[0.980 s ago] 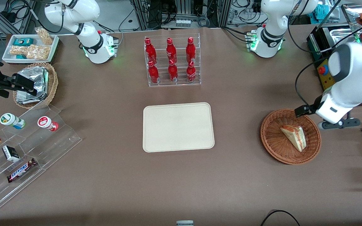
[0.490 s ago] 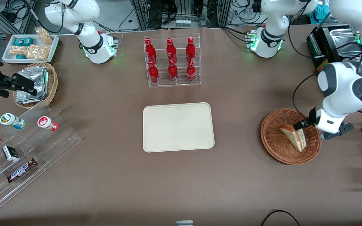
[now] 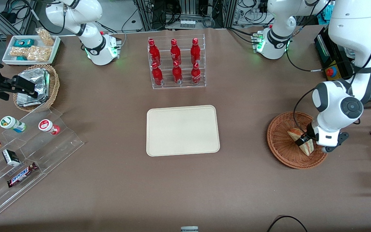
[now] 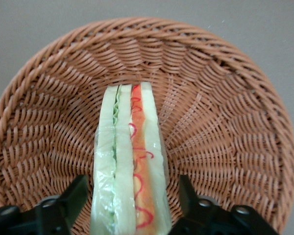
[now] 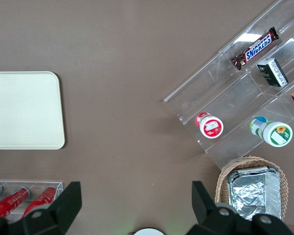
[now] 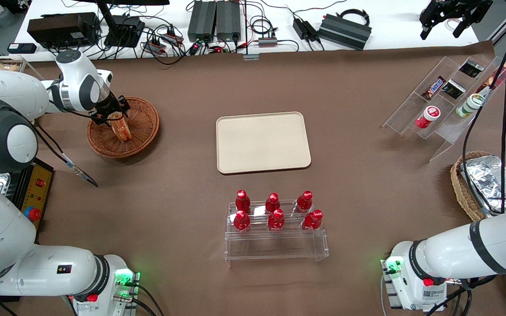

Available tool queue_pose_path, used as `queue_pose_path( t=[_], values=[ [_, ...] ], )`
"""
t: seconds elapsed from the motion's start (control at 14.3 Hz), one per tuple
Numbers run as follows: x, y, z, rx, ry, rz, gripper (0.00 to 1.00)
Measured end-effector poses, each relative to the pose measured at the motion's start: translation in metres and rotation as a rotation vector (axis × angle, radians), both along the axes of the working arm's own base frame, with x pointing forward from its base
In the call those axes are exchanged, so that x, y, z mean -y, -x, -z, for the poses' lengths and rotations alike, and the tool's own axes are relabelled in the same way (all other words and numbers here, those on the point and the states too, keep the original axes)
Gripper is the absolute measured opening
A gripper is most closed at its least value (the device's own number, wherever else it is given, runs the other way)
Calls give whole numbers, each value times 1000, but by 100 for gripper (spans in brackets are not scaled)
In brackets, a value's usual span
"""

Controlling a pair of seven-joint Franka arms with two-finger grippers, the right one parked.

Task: Place sandwich from basket to tray
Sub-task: 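Close the left gripper on the wrapped sandwich and lift it, then carry the sandwich with the left gripper over the cream tray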

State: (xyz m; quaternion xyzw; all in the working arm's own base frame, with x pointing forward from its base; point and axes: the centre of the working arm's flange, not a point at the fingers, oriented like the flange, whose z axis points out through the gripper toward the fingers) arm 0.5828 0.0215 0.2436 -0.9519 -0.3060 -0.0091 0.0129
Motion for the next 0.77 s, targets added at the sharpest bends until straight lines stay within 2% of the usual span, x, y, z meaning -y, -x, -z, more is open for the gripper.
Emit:
queue_pose_path(
  t=[0.07, 0.14, 0.28, 0.42, 0.49, 0.56, 0.77],
  values=[
    [0, 0, 0, -4, 0, 0, 63],
    [1, 0, -3, -21, 1, 1, 54],
    [7, -2, -20, -73, 6, 23, 36],
    [20, -6, -55, -125, 19, 172, 20],
    [33, -9, -73, -144, 33, 304, 18],
    [53, -11, -87, -147, 46, 413, 18],
    [139, -10, -103, -124, 62, 574, 15]
  ],
)
